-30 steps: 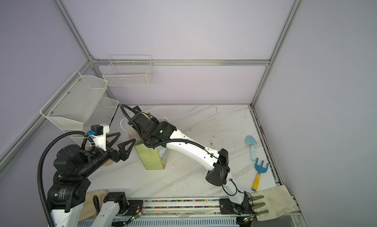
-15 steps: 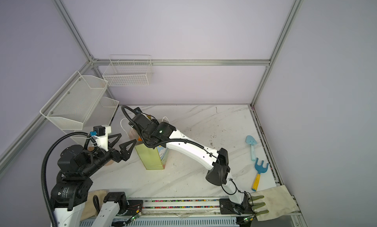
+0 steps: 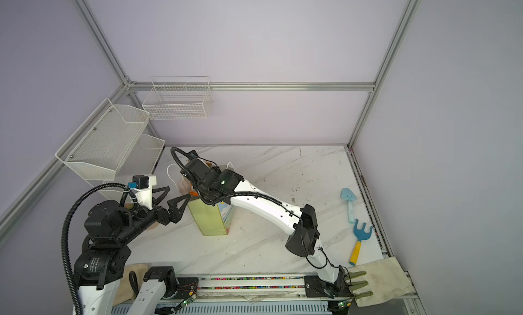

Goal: Place the snacks into the paper bag
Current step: Place the snack in the paper bag.

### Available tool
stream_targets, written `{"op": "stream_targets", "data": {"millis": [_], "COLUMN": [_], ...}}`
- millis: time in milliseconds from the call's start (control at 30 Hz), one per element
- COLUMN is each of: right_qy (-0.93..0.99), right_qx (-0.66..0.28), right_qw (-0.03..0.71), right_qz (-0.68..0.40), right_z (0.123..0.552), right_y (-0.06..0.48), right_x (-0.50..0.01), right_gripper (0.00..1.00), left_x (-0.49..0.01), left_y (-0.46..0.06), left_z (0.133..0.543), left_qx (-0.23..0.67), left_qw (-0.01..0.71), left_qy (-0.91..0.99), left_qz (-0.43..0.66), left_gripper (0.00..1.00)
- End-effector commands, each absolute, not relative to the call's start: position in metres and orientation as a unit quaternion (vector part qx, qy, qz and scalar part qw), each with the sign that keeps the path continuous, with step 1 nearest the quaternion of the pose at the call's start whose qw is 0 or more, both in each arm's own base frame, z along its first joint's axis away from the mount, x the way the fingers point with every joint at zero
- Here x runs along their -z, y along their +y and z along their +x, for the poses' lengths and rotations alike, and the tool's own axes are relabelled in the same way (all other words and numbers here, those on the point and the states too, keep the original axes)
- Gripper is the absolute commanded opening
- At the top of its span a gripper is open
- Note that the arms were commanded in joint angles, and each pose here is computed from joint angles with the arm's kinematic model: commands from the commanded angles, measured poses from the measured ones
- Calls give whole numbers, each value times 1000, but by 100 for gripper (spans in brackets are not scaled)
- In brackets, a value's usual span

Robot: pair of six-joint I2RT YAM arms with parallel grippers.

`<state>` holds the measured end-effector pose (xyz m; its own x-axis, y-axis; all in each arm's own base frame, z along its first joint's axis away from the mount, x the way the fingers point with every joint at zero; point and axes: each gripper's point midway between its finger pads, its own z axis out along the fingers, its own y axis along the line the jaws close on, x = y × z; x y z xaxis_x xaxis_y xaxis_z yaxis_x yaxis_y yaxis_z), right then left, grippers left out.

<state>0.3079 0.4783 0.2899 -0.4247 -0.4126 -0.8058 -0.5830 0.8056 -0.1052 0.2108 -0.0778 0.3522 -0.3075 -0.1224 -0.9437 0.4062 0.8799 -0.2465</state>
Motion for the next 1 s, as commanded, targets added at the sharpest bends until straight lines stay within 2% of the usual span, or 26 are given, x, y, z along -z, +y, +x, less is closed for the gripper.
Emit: {"op": "stream_targets", "data": {"millis": [0, 633, 800, 900, 967], "right_qy": [851, 850, 851, 850, 849], "right_qx": [-88, -123, -124, -133, -139], "right_qw": [418, 416, 413, 414, 416], "right_qz": [-305, -298, -298, -296, -296], "right_z": [305, 288, 287, 285, 283], "right_y": [474, 457, 456, 456, 456], "right_x": [-269, -289, -288, -292, -297], "right_gripper": [7, 8, 22, 27, 38], "left_x": [-351, -345, -344, -344, -343], "left_y": [-79, -75, -73, -72, -72], "left_z": [214, 218, 220, 220, 220], "left_qx": [230, 227, 222, 220, 221], "left_qw": [588, 582, 581, 581, 580], "left_qy": [770, 777, 780, 781, 781], "left_qz": [94, 78, 72, 69, 68], "left_gripper": [99, 99, 99, 99, 99]}}
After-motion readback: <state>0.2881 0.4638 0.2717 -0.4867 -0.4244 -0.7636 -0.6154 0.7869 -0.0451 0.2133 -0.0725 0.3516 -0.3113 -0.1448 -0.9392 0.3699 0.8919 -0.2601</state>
